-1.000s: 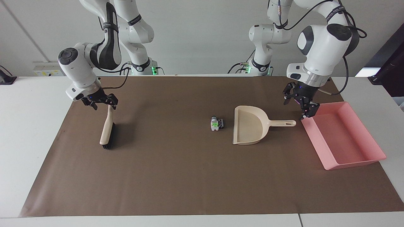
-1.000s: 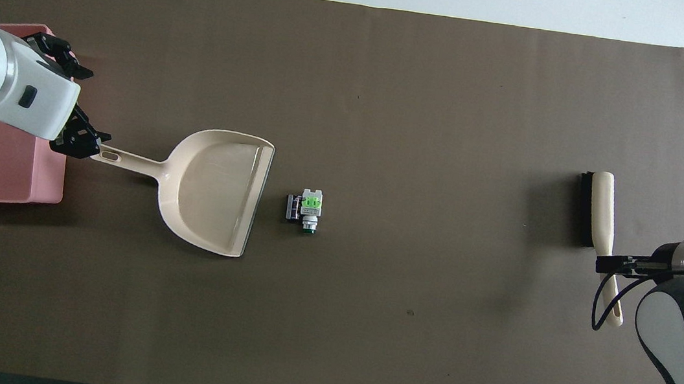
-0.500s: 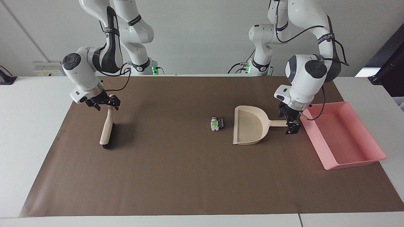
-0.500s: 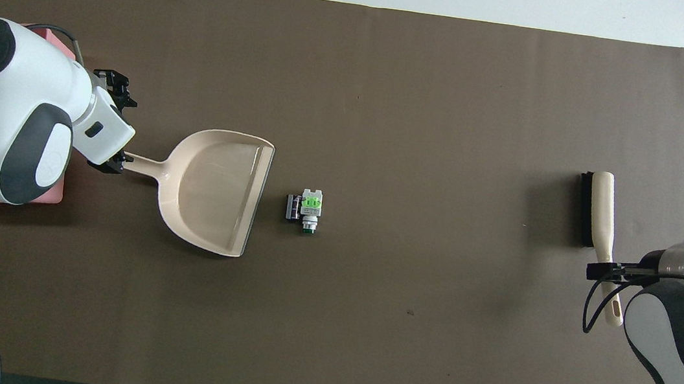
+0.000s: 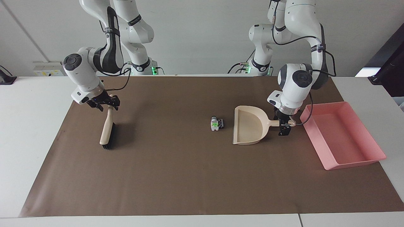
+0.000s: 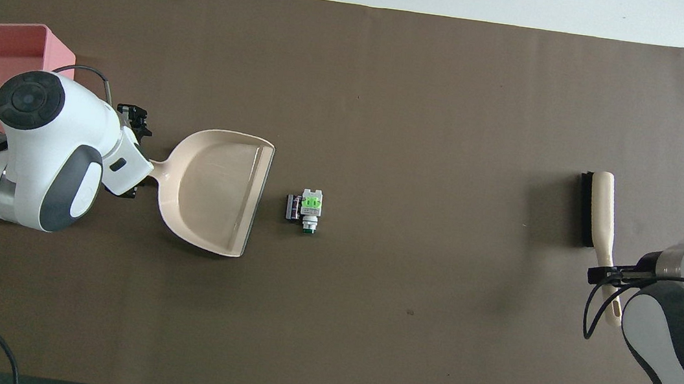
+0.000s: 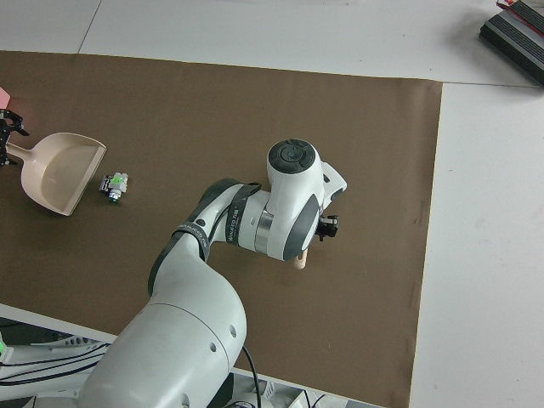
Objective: Clean e-waste and dump in bin
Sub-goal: 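Grasp the dustpan handle with the left gripper while the right gripper reaches the brush, then lift the brush with the right gripper and carry it toward the dustpan, then sweep the battery and green part into the dustpan with the right gripper, then lift the dustpan with the left gripper while the right gripper returns the brush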
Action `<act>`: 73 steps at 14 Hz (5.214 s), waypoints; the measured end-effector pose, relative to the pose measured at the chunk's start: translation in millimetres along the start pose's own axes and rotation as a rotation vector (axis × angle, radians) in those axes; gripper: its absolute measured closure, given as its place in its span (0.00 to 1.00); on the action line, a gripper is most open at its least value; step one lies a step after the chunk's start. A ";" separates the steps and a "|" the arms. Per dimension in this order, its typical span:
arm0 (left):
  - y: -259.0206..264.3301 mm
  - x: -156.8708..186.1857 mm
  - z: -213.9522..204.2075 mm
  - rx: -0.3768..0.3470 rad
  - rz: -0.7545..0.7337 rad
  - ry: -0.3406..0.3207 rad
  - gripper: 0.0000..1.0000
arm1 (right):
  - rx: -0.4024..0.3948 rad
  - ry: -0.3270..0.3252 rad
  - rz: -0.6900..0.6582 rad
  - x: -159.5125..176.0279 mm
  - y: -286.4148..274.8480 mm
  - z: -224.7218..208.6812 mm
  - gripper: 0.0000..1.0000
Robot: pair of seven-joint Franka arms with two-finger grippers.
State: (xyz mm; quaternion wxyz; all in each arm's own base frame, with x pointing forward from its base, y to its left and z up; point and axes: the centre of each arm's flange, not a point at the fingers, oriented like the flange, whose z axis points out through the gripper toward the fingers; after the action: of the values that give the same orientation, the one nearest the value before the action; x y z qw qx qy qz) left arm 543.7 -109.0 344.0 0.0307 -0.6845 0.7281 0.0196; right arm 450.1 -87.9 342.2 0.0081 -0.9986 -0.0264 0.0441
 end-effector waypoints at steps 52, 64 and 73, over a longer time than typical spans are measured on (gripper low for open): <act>44.2 81.1 -19.5 -0.023 -0.023 -0.264 0.66 | -0.194 -0.016 -0.003 -12.1 -544.9 6.2 0.75; 53.1 67.4 5.1 0.027 -0.034 -0.222 0.66 | 0.219 0.121 0.026 10.7 -612.4 -29.5 0.75; 40.5 21.4 3.7 0.068 0.010 -0.142 0.66 | 0.132 -0.008 0.154 23.3 -486.1 -179.8 0.75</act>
State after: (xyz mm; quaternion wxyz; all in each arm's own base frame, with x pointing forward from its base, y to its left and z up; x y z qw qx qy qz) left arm 502.1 -127.5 338.3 0.1053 -0.6763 0.7277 0.0435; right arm 463.9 396.3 528.2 0.0704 -0.9948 0.0534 0.0504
